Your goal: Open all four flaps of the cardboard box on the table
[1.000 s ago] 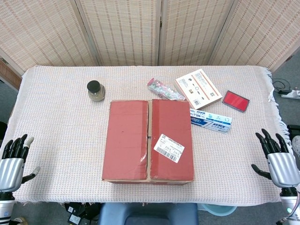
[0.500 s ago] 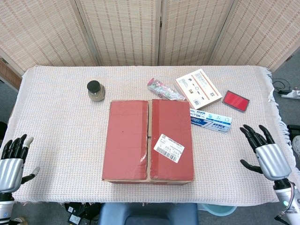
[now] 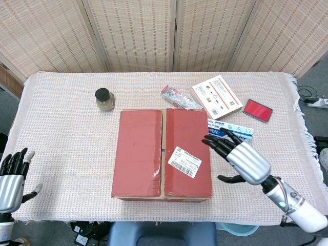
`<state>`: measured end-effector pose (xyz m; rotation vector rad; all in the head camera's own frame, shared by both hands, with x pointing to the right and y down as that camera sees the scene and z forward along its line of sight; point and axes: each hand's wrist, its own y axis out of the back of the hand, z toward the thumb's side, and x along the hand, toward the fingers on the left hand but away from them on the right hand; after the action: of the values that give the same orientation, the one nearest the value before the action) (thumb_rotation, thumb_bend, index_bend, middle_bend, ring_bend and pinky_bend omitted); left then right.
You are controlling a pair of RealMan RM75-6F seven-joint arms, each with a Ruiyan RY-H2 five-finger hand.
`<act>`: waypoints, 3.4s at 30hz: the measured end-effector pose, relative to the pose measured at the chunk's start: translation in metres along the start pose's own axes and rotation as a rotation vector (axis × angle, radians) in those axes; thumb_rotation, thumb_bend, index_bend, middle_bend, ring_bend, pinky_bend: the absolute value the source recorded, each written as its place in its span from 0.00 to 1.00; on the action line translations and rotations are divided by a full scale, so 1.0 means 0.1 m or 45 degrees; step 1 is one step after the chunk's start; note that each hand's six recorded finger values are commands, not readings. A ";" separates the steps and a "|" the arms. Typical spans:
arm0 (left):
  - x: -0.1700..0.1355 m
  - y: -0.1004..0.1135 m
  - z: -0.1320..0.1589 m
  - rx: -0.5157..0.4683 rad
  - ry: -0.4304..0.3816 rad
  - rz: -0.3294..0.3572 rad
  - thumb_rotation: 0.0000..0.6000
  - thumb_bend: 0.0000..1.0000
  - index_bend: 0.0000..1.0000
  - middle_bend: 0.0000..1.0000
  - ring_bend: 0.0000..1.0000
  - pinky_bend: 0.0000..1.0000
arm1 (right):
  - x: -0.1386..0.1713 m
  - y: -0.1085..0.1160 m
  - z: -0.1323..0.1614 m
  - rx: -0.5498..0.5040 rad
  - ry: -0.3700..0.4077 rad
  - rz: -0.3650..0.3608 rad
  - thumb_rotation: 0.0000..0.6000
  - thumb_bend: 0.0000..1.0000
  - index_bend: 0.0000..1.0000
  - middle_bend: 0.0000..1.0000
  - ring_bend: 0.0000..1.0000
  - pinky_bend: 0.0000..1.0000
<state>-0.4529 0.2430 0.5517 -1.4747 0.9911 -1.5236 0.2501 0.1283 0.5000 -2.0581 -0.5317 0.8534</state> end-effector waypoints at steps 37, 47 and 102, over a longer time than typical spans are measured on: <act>-0.05 -0.05 -0.17 -0.011 0.051 -0.027 1.00 0.27 0.00 0.04 0.06 0.00 | -1.27 -0.44 1.05 0.257 0.435 0.282 0.14 0.14 0.29 0.29 0.28 0.00; -0.06 -0.07 -0.19 -0.012 0.060 -0.031 1.00 0.27 0.00 0.04 0.06 0.00 | -1.26 -0.54 1.00 0.275 0.420 0.301 0.14 0.14 0.38 0.37 0.34 0.00; 0.47 0.34 0.28 -0.070 -0.241 0.026 1.00 0.27 0.04 0.07 0.09 0.00 | 0.60 0.32 -0.30 0.102 -0.209 -0.090 0.14 0.14 0.48 0.48 0.47 0.00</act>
<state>-0.4255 0.1854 0.5394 -1.6097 0.9388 -1.3235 0.3152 0.1319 0.4642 -1.8956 -0.6453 0.9912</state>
